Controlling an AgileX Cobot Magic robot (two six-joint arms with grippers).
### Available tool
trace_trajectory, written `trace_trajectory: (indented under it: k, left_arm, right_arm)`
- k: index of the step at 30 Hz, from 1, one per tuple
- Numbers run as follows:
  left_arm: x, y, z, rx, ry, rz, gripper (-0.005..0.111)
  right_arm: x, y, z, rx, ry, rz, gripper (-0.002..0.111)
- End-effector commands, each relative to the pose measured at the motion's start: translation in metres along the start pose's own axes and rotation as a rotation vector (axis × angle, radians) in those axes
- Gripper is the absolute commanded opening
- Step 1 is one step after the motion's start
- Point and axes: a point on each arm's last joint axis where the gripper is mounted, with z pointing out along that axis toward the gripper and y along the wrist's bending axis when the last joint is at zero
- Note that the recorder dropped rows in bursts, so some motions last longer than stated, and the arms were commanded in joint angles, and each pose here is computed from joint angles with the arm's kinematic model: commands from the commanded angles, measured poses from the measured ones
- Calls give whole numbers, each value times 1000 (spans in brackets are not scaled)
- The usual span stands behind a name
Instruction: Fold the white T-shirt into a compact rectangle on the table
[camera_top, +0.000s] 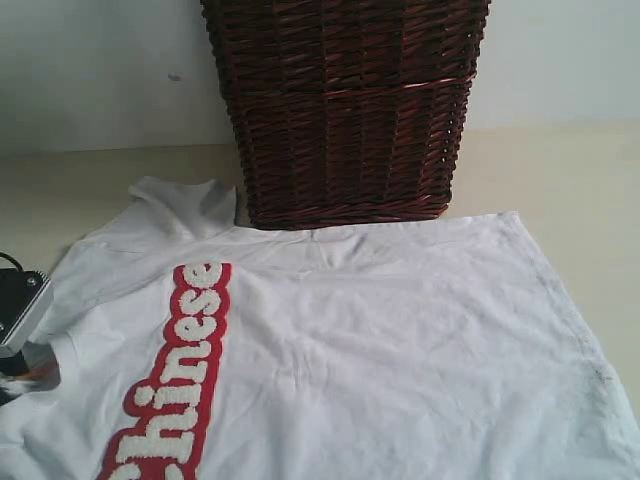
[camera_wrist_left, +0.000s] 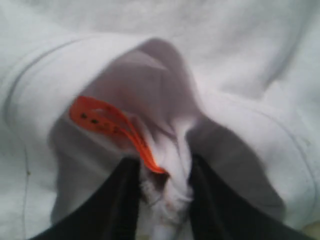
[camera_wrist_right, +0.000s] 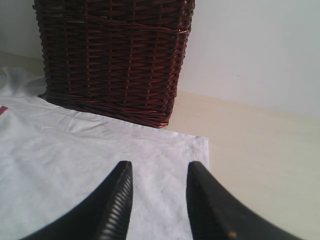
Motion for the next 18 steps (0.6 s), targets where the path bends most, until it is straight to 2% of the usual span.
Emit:
trace_trajectory:
  k: [1,6,18]
  left_arm:
    - [2,0,10,-30,25,-29,0]
    - [2,1,10,-31,23,-87,1]
    - [2,0,10,-32,25,-96,1]
  right_arm:
    - [0,0,0,9,-10,1,37]
    - [0,0,0,9,-10,1,37]
    - [0,0,0,9,-10,1,37]
